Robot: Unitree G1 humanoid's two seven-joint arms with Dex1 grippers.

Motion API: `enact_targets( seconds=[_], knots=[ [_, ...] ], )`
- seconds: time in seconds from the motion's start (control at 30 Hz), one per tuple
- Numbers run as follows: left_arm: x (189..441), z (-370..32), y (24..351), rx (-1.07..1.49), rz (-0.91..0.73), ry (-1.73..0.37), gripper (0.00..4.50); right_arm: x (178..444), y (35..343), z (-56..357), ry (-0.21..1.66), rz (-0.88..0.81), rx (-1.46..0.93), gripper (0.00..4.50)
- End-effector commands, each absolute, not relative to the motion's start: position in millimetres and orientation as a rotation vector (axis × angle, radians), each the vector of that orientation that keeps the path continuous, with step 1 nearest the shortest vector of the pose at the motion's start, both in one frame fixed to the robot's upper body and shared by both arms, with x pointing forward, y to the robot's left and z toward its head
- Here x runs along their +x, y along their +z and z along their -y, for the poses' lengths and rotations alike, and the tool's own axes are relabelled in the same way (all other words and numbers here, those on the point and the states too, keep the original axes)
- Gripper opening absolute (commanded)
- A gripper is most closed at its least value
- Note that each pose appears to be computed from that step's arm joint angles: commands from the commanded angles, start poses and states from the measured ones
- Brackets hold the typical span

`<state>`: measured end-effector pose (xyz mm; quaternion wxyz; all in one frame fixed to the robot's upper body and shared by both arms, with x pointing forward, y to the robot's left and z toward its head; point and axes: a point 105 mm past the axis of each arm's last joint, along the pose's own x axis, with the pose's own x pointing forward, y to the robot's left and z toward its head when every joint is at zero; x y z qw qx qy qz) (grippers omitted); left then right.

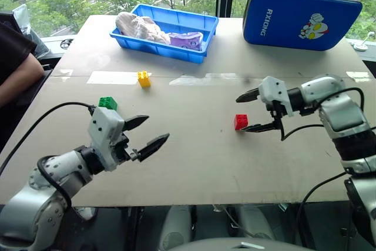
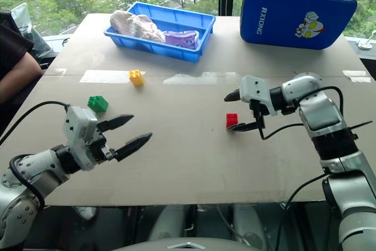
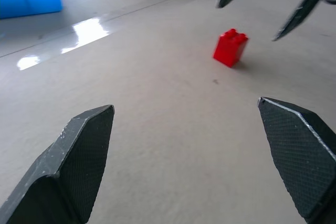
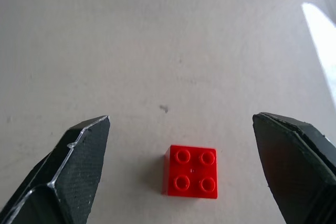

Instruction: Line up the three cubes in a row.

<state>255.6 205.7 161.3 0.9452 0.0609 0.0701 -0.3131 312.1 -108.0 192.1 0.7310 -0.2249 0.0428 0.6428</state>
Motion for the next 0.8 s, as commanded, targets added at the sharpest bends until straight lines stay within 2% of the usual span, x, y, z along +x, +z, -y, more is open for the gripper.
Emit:
enact_targets(
  seconds=[0.03,0.07,0.2,0.33,0.5,0.6,0.8],
  knots=[
    [289,-234,166,0.138,-0.157,-0.450,4.50,299,243,119,1.259,0.103,-0.339,4.48],
    [294,-239,167,0.144,-0.157,-0.418,4.50,296,245,120,1.235,0.125,-0.351,4.48],
    [344,-263,178,0.150,-0.174,-0.207,4.50,276,237,126,1.084,0.147,-0.394,4.48],
    [363,-267,185,0.216,-0.198,-0.188,4.50,259,230,123,1.071,0.128,-0.383,4.48],
    [358,-303,199,0.262,-0.307,-0.120,4.50,232,223,120,1.176,0.097,-0.413,4.48],
    [354,-320,203,0.246,-0.345,-0.025,4.50,229,219,121,1.186,0.083,-0.428,4.48],
    [337,-318,186,0.113,-0.467,0.081,4.50,229,218,117,1.222,0.102,-0.444,4.48]
  ],
)
